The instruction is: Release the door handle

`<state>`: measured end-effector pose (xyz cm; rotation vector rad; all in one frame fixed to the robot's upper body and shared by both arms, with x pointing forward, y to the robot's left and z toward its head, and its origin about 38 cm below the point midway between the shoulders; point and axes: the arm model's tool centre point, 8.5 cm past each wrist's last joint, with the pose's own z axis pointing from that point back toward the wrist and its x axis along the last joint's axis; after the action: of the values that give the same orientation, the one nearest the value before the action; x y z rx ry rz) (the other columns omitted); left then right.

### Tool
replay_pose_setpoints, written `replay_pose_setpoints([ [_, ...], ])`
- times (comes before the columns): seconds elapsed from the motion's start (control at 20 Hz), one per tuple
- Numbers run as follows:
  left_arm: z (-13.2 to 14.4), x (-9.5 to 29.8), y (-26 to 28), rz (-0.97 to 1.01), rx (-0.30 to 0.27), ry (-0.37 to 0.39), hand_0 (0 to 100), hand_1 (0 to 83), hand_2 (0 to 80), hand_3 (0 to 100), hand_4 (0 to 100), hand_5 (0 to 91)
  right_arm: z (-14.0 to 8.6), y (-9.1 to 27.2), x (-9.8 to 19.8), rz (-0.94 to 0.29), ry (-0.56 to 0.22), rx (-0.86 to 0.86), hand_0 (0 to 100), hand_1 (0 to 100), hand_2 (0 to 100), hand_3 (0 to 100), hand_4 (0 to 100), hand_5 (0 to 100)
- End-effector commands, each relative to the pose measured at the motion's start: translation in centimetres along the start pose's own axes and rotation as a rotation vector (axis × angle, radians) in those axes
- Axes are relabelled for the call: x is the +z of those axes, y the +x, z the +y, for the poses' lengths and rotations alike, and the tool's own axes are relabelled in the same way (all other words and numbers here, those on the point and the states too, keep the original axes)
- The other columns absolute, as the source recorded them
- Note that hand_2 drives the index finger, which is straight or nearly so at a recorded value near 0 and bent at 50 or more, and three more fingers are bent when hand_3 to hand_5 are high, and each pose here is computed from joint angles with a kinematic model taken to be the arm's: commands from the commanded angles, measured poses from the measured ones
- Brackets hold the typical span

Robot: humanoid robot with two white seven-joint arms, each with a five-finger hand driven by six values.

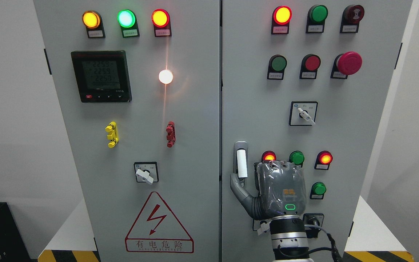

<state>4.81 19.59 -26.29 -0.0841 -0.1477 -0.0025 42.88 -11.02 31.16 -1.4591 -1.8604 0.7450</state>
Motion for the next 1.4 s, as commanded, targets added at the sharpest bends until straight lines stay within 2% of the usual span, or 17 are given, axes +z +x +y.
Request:
replay_pose_setpoints([
  [0.0, -0.01, 0.0, 0.0, 0.0, 0.0, -0.001, 12, 55.6, 0.0, 0, 0, 0.0, -0.05, -0.09, -0.03, 0.003, -0.003, 0.0, 42, 26, 99, 100, 99, 100],
  [0.75, -0.01, 0.0, 0.0, 0.0, 0.0, -0.001, 12, 55.6, 0.0, 0, 0, 0.0, -0.14, -0.33, -0.02, 0.009, -0.015, 0.001, 44, 26, 99, 100, 99, 100],
  [1.35, -0.01, 0.0, 0.0, 0.0, 0.0, -0.001, 12, 55.6, 0.0, 0, 0, 0.0, -0.28, -0.35, -0.02, 0.013, -0.019, -0.004, 44, 31, 99, 100, 99, 100],
])
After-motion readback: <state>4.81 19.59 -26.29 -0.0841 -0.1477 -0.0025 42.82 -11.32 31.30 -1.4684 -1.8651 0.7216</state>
